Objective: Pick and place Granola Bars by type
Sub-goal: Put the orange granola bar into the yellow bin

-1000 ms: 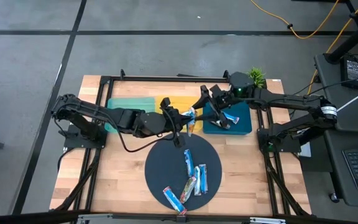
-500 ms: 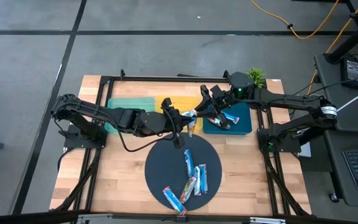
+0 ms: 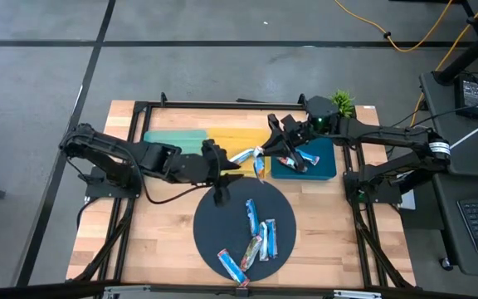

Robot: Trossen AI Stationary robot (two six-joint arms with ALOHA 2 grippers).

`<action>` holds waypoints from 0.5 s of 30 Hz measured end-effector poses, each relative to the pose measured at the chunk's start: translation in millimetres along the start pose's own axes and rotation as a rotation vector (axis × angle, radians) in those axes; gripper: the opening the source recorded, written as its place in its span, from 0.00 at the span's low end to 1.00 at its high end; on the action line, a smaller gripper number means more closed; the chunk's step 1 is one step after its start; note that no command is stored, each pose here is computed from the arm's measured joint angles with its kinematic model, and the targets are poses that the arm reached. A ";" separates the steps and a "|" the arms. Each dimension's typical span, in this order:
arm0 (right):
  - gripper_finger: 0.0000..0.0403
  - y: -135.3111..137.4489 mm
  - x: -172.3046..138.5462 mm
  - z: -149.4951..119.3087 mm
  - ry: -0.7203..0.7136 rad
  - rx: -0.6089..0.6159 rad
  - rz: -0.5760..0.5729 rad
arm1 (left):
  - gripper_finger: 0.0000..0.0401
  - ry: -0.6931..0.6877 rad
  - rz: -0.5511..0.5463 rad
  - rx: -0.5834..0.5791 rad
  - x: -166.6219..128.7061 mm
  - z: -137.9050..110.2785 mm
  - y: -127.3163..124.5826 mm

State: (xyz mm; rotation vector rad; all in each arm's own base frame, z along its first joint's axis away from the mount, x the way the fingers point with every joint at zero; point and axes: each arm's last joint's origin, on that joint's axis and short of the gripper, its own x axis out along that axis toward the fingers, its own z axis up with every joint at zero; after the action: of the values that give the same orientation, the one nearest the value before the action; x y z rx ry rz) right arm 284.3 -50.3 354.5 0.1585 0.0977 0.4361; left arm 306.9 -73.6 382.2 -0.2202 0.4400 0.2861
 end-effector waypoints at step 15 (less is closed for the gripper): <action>0.07 -19.7 -4.1 9.6 0.087 -0.001 -0.127 | 0.29 0.027 -0.038 0.021 3.9 -8.8 -13.5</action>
State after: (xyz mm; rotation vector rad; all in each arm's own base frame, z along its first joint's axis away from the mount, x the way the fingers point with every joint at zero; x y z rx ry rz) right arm 290.0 -70.9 360.8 0.1319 0.1924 0.3166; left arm 311.2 -87.8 374.7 -0.2117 0.4647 0.2413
